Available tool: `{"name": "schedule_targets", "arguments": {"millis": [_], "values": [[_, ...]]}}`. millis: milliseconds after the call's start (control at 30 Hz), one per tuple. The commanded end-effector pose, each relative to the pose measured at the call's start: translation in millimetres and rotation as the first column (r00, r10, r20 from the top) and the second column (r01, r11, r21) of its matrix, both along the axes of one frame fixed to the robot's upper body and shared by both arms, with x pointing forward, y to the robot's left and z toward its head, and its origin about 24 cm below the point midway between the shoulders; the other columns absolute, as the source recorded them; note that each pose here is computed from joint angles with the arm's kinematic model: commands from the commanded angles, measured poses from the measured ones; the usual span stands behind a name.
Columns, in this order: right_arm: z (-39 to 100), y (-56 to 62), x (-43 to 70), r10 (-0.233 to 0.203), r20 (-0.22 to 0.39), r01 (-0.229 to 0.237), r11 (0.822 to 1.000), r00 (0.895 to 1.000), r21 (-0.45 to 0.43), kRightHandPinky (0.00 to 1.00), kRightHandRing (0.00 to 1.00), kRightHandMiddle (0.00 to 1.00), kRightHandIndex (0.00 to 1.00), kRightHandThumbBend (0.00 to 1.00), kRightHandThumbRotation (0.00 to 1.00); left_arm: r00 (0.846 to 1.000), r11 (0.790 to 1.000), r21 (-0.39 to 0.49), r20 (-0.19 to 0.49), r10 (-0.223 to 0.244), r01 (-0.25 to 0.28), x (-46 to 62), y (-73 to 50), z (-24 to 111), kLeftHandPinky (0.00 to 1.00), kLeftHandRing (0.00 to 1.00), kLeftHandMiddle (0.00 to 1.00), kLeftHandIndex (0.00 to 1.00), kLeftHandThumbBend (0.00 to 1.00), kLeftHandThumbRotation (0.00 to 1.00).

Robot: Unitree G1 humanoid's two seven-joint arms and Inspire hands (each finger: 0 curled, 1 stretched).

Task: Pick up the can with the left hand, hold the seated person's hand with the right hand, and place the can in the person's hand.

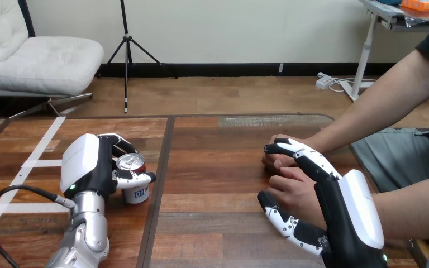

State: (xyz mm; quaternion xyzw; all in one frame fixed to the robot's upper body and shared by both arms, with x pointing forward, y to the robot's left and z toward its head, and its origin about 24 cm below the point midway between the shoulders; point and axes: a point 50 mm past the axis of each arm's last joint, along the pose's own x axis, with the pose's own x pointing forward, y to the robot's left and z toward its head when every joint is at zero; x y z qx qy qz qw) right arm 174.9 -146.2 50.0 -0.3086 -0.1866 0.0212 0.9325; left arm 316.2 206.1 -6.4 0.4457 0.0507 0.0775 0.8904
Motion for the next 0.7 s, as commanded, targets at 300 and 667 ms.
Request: {"name": "schedule_targets", "arguments": {"millis": [300, 667], "values": [[17.8, 1.7, 6.5, 0.001, 0.086, -0.002, 1.000, 0.996, 0.010, 0.80, 0.86, 0.83, 0.74, 0.47, 0.00, 0.997, 1.000, 0.015, 0.075, -0.027, 0.026, 12.9, -4.2, 16.9, 0.38, 0.44, 0.49, 0.49, 0.70, 0.00], [17.8, 1.3, 6.3, 0.002, 0.087, -0.003, 1.000, 0.996, 0.004, 0.79, 0.86, 0.83, 0.74, 0.47, 0.00, 0.996, 1.000, 0.013, 0.083, -0.030, 0.029, 11.7, -4.6, 16.2, 0.38, 0.44, 0.48, 0.48, 0.70, 0.00]]}}
